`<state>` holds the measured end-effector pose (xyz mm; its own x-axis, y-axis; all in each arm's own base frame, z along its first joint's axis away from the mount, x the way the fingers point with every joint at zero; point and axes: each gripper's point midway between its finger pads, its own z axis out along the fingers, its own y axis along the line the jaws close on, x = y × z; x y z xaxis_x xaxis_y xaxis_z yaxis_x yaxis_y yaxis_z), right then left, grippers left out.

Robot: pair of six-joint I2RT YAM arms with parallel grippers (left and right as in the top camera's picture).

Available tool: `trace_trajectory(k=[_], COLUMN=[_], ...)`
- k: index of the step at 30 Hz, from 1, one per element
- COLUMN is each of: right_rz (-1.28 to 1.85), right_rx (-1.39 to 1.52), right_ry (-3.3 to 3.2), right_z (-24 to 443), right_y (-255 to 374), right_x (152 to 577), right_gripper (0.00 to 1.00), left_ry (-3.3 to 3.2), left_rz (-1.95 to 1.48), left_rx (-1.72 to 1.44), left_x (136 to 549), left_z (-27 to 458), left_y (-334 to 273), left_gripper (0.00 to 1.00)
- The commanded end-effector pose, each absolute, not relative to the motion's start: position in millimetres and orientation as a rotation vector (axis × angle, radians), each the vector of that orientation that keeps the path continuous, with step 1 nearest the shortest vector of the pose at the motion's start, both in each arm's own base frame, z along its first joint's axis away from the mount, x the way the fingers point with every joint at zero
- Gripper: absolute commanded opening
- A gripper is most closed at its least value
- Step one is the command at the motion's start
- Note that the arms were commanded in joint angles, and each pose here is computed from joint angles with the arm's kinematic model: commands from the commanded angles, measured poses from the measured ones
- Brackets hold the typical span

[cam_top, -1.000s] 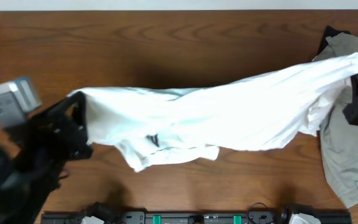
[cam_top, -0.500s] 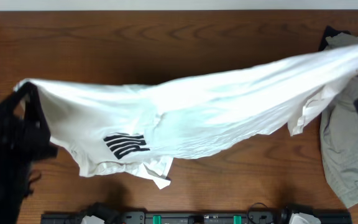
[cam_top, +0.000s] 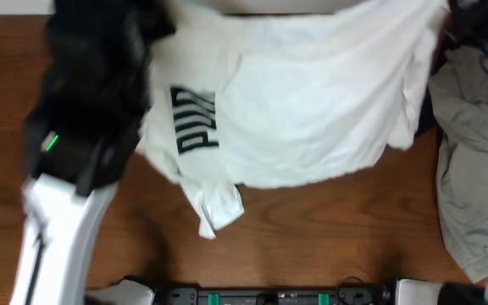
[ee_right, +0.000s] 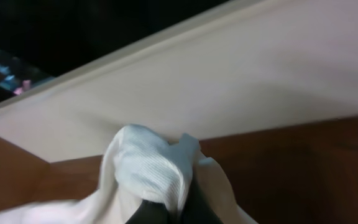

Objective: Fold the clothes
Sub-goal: 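Lift and stretch the shirt between both grippers, swinging it forward, then lay the shirt flat on the table and open both grippers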

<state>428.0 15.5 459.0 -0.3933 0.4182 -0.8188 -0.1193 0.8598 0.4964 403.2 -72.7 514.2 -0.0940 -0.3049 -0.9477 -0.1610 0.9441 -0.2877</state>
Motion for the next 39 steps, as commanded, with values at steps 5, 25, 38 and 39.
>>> trace_trajectory(k=[5, 25, 38, 39], right_rz=[0.675, 0.485, 0.390, 0.359], right_rx=[0.199, 0.259, 0.061, 0.058], right_ry=[1.805, 2.239, 2.953, 2.979], right_z=[455.7, 359.5, 234.4, 230.1], right_y=[48.8, 30.7, 54.9, 54.1], right_x=[489.4, 453.8, 358.4, 355.8], right_gripper=[0.01, 0.01, 0.88, 0.97], left_ry=[1.519, 2.095, 2.660, 2.684], left_rz=[0.007, 0.023, 0.072, 0.059], left_rx=[-0.429, -0.466, -0.591, -0.588], left_x=[475.9, 397.8, 327.5, 323.3], left_z=[517.0, 409.0, 293.0, 291.0], left_y=[-38.4, -26.9, -38.3, -40.6], left_gripper=[0.07, 0.09, 0.33, 0.38])
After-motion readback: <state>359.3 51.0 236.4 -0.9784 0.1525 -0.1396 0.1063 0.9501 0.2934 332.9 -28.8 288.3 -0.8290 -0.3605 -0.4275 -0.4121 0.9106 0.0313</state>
